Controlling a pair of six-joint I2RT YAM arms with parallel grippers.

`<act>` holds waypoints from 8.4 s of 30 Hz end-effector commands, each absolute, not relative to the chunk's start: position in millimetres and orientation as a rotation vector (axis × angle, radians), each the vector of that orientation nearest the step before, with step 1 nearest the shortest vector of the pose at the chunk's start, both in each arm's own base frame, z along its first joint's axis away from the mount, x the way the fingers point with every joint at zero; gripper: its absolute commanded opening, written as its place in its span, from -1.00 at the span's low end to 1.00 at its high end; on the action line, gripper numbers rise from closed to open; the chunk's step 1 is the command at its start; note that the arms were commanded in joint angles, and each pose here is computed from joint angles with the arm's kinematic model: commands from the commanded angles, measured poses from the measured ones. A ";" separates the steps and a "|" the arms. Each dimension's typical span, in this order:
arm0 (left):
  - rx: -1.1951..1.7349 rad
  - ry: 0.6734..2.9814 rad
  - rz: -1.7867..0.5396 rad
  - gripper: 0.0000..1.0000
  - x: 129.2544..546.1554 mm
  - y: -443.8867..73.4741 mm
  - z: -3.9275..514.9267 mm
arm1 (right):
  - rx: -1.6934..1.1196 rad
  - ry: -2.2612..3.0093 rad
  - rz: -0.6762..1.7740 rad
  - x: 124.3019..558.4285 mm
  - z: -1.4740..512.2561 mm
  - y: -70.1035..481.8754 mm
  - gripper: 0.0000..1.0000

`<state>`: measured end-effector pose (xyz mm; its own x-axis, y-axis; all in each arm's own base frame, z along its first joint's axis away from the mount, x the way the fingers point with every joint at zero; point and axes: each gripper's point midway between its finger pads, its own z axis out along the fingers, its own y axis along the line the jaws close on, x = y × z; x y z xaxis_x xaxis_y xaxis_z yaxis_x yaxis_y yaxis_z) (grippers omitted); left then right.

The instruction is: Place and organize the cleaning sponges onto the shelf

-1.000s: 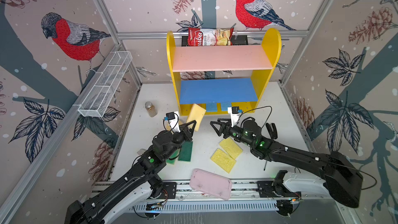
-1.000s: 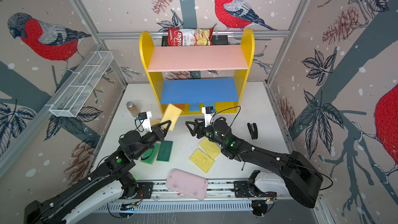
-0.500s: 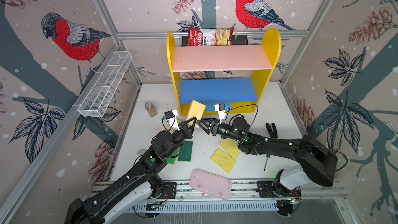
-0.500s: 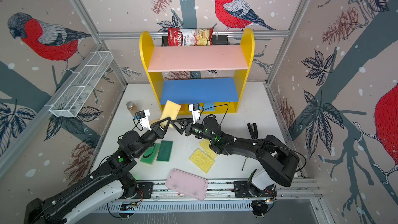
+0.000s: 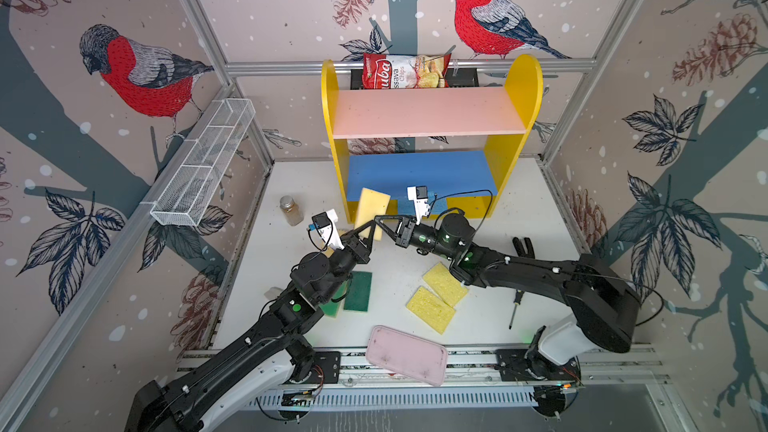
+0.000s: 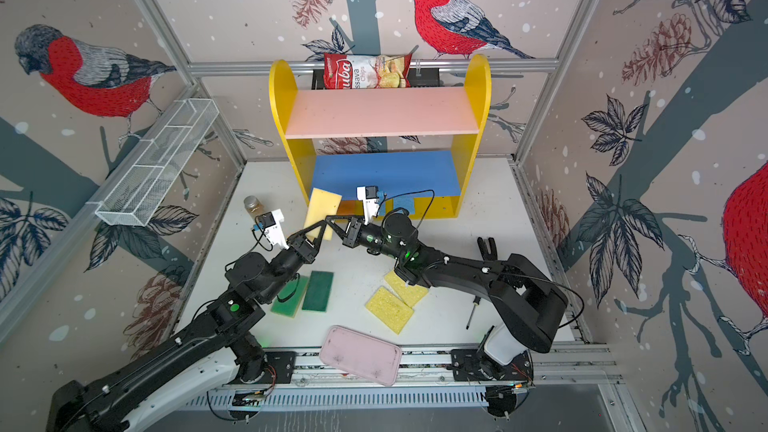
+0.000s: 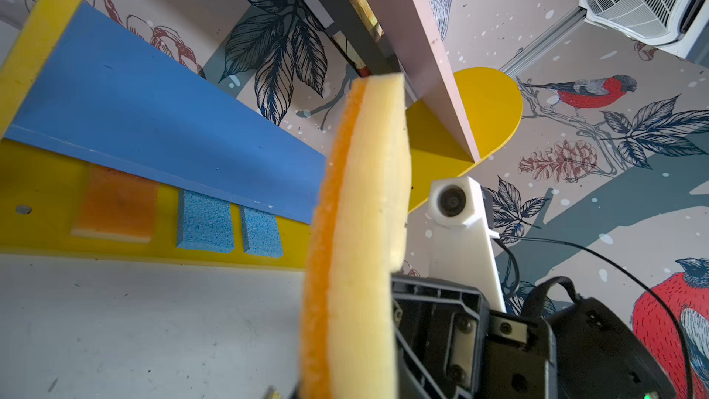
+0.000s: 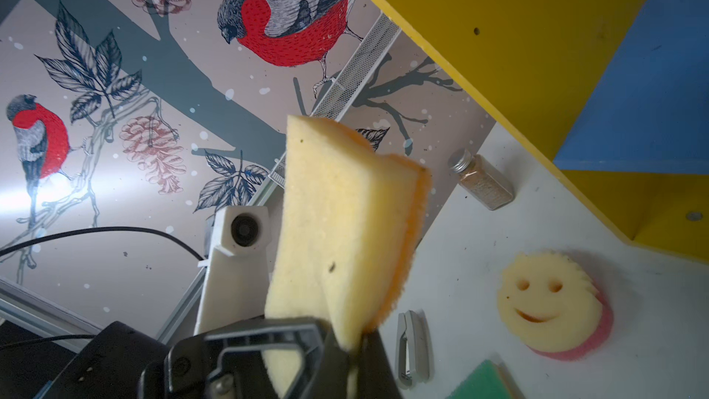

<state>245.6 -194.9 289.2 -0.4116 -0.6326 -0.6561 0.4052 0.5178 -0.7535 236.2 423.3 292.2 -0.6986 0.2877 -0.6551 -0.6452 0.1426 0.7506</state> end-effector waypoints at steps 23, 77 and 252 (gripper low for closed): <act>-0.423 1.727 -0.696 0.96 207.3 -77.9 266.1 | -0.527 2.186 1.007 366.7 204.7 422.8 -1.00; -0.362 1.781 -0.661 0.95 217.6 -93.1 262.0 | -0.493 2.195 0.561 483.2 174.1 413.0 0.17; -0.367 1.824 -0.658 0.95 224.2 -101.9 244.5 | -0.738 2.110 0.767 428.0 183.9 421.2 -0.98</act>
<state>222.3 -102.2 235.7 -0.3695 -0.5265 -0.7657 0.0582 0.8093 -0.5845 431.4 419.8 175.2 -0.5486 -0.2626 -0.7938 -0.7018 0.6607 0.2665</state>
